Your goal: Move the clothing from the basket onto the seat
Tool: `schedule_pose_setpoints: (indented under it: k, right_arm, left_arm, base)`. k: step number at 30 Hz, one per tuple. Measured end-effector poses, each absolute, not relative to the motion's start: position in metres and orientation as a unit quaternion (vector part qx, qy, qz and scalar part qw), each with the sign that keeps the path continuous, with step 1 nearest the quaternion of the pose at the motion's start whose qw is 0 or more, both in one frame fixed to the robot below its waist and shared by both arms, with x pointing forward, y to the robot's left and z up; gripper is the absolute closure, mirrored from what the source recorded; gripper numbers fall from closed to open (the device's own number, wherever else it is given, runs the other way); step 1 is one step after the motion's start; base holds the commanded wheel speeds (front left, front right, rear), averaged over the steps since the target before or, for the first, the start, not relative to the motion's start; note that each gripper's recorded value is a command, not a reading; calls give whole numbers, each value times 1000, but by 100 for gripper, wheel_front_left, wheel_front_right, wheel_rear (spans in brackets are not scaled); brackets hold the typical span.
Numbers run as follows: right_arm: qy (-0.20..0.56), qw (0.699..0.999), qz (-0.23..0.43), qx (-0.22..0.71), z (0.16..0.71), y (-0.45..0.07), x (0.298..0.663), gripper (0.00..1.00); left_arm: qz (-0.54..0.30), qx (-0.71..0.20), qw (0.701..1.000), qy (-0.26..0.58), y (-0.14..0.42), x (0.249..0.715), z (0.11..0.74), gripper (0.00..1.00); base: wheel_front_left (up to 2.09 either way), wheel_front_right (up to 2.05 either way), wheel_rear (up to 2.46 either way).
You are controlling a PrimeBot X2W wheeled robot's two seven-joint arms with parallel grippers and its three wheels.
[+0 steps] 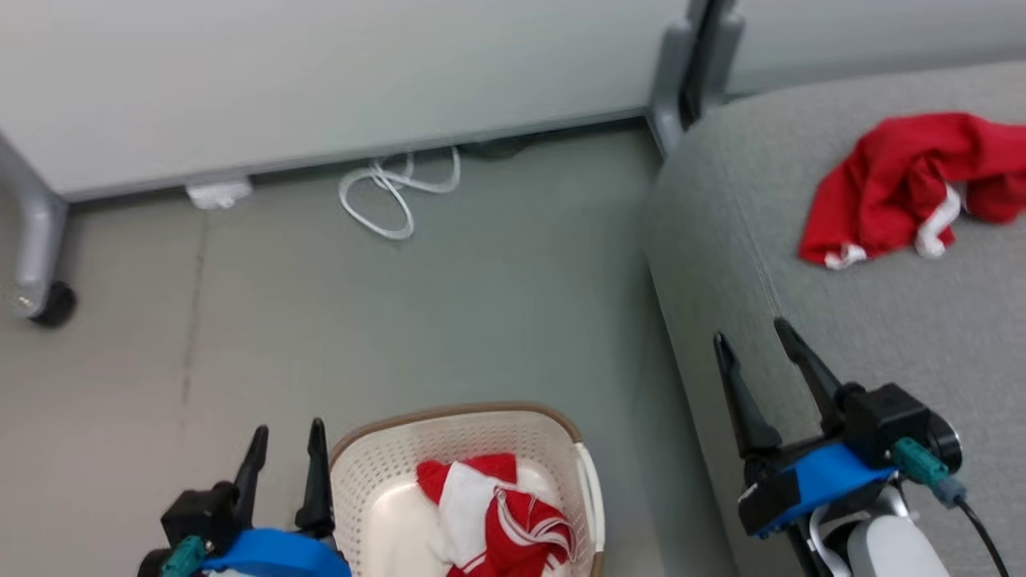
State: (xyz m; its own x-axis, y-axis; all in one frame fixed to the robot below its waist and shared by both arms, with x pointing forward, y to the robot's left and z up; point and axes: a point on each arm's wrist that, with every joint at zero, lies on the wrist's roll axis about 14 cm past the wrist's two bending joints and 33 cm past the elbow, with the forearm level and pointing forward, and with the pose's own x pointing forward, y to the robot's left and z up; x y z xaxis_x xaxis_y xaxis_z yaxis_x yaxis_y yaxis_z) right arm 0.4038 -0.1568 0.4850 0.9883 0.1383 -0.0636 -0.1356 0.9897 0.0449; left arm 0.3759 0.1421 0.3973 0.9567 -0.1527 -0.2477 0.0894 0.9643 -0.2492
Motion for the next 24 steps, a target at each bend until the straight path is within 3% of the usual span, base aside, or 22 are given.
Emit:
schedule_pose_setpoints:
  k: [9,17,24]
  right_arm:
    - [50,998,47,12,463,-177,428,0]
    - [71,996,52,10,436,-179,444,0]
    - [88,995,50,14,416,-183,449,0]
  left_arm:
    - [-175,-119,936,282,60,397,300,0]
    - [-245,-125,877,393,3,389,238,0]
    - [-258,-110,834,475,-4,375,194,0]
  base:
    - [0,0,0]
    - [0,0,0]
    - [0,0,0]
